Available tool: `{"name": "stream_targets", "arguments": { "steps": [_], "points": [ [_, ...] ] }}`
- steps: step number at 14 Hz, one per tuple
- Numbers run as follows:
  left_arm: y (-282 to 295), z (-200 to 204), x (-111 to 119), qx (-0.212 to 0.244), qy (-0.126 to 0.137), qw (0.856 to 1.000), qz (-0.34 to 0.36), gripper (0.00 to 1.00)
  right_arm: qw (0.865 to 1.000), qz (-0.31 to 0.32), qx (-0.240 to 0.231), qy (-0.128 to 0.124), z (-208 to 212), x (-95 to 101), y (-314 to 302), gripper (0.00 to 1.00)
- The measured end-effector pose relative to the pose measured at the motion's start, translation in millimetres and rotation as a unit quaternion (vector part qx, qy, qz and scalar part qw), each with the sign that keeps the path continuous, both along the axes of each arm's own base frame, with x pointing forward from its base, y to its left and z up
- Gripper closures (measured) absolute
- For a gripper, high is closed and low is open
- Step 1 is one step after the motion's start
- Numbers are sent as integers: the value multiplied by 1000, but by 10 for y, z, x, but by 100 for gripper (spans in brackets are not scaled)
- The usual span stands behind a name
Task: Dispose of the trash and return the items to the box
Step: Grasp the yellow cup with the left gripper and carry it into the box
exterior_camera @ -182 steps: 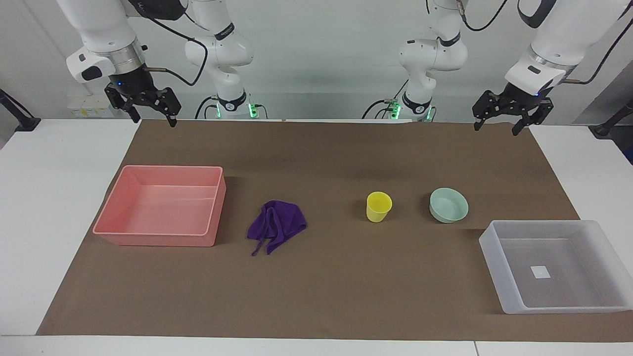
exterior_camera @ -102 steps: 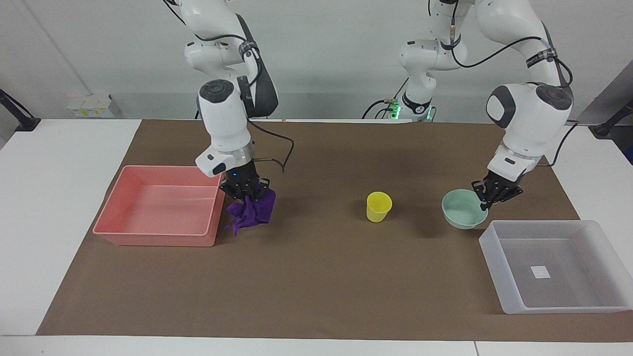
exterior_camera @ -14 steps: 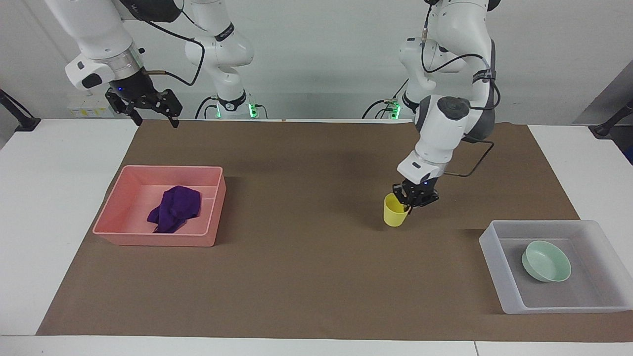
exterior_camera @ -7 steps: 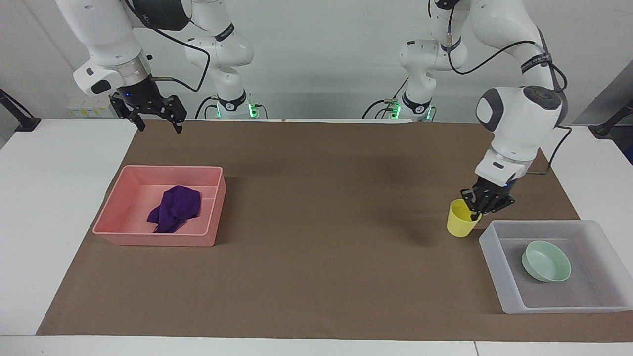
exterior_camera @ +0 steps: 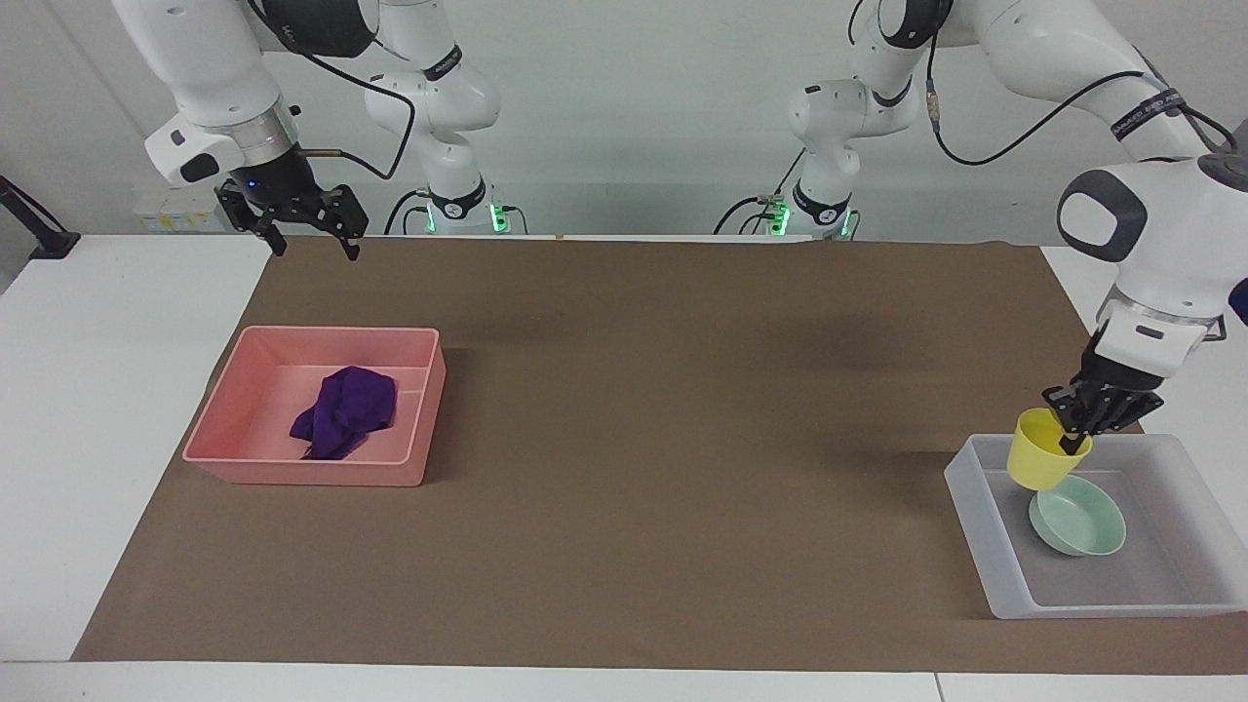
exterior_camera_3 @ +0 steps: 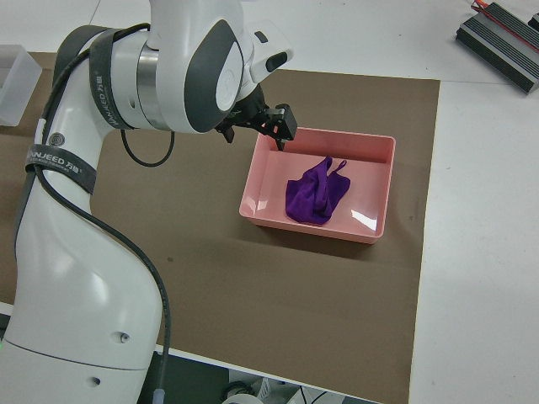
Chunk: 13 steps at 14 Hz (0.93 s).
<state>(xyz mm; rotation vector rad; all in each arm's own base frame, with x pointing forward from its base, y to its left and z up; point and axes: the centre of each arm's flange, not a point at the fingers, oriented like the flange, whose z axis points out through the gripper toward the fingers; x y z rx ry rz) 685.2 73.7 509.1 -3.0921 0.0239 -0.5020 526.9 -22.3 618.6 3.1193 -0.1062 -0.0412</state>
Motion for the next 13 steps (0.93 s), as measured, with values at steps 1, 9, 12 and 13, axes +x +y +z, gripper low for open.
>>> {"name": "stream_targets", "arguments": {
  "steps": [1, 9, 12, 13],
  "points": [
    [128, -1, 62, 2, -2, 1000, 4, 97, 1000, 0, 0, 0, 0, 0, 0, 0],
    [1014, -777, 423, 2, 27, 1000, 9, 97, 1000, 0, 0, 0, 0, -1, 4, 0],
    [1154, -957, 402, -2, 43, 999, 15, 97, 1000, 7, 0, 0, 1, -1, 72, 0],
    [1157, -995, 399, -4, 46, 999, 16, 97, 1000, 8, 0, 1, -1, -3, 86, 0]
  ]
}}
